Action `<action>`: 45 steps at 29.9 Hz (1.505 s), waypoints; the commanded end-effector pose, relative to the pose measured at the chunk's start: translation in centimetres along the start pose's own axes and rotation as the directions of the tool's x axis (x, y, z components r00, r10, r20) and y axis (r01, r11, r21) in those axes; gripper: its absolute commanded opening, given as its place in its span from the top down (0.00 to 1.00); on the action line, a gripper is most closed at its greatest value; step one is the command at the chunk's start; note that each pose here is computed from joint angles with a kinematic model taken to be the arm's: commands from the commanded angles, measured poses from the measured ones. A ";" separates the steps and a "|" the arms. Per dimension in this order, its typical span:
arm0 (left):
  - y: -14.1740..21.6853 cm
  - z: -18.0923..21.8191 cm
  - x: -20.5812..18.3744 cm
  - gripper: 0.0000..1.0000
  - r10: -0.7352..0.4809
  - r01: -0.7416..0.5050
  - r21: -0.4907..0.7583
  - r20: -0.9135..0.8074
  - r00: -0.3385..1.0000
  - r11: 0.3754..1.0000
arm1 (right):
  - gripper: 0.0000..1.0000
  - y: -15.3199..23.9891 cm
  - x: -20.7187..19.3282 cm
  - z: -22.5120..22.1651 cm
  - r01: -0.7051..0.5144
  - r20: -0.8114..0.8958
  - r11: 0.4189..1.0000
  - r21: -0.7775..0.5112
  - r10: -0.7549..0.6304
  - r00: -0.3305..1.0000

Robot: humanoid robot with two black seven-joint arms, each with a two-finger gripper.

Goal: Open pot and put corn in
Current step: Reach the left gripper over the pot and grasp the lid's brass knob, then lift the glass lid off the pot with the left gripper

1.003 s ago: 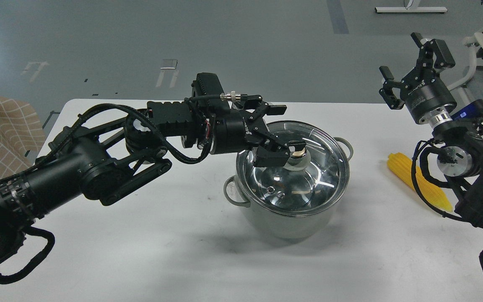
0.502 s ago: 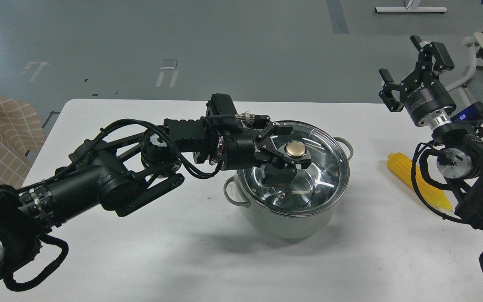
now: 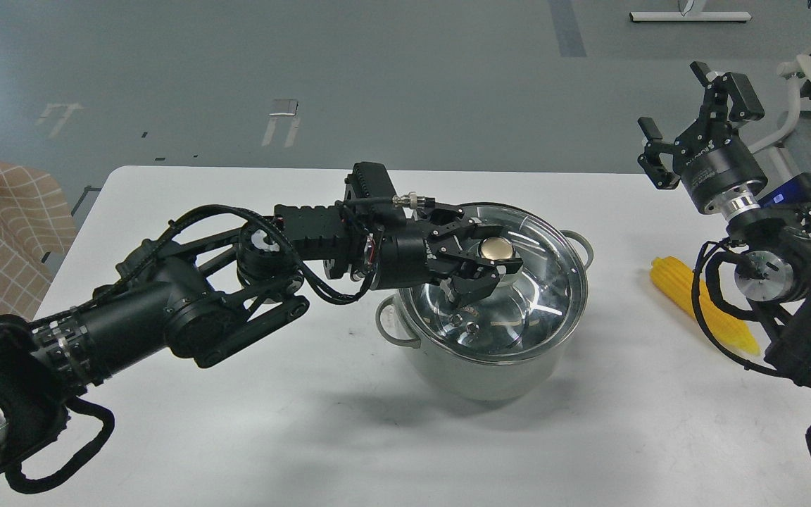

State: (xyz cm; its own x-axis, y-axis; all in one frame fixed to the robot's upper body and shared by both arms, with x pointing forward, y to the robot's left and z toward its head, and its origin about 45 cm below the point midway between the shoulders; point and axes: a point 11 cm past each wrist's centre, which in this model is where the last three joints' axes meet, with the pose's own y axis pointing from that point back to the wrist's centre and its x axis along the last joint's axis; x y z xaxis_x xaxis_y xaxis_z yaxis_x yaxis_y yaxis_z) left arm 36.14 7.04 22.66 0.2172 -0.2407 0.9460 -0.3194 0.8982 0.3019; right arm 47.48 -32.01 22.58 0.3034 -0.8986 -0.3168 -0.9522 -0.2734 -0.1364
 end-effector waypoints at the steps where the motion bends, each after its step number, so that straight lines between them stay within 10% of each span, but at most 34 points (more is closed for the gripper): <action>1: 0.1 -0.1 0.0 0.80 -0.002 0.002 0.002 0.002 1.000 1.000 | 0.00 0.1 0.1 0.1 -0.002 -0.001 1.000 -0.001 0.002 1.000; 13: 2.1 -0.9 5.5 0.79 0.044 -0.044 0.000 0.138 0.989 0.999 | 0.00 0.1 0.1 0.1 -0.003 0.000 1.000 -0.001 0.003 1.000; 20: 9.3 -4.6 6.9 0.76 -0.021 -0.003 0.112 0.210 0.978 0.994 | 0.00 0.1 0.2 0.0 -0.005 -0.002 1.000 -0.001 0.005 1.000; 30: 23.4 -9.4 1.9 0.76 -0.097 0.092 0.386 -0.006 0.995 0.918 | 0.00 0.2 0.3 -0.1 -0.007 -0.005 1.000 0.000 0.007 1.000; 45: 29.9 -9.0 -11.5 0.77 0.046 -0.022 0.566 -0.028 0.999 0.824 | 0.00 0.5 0.5 0.2 -0.010 -0.012 1.000 -0.010 0.010 1.000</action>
State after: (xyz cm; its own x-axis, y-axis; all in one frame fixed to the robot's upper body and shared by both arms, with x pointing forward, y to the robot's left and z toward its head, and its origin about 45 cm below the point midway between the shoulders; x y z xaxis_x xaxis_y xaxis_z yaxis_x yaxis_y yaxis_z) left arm 33.56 38.25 21.52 0.2247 -0.1873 0.9563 -0.7655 0.5733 0.2921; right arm 47.28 -32.51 22.30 0.2942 -0.9046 -0.3084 -0.9552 -0.2674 -0.1268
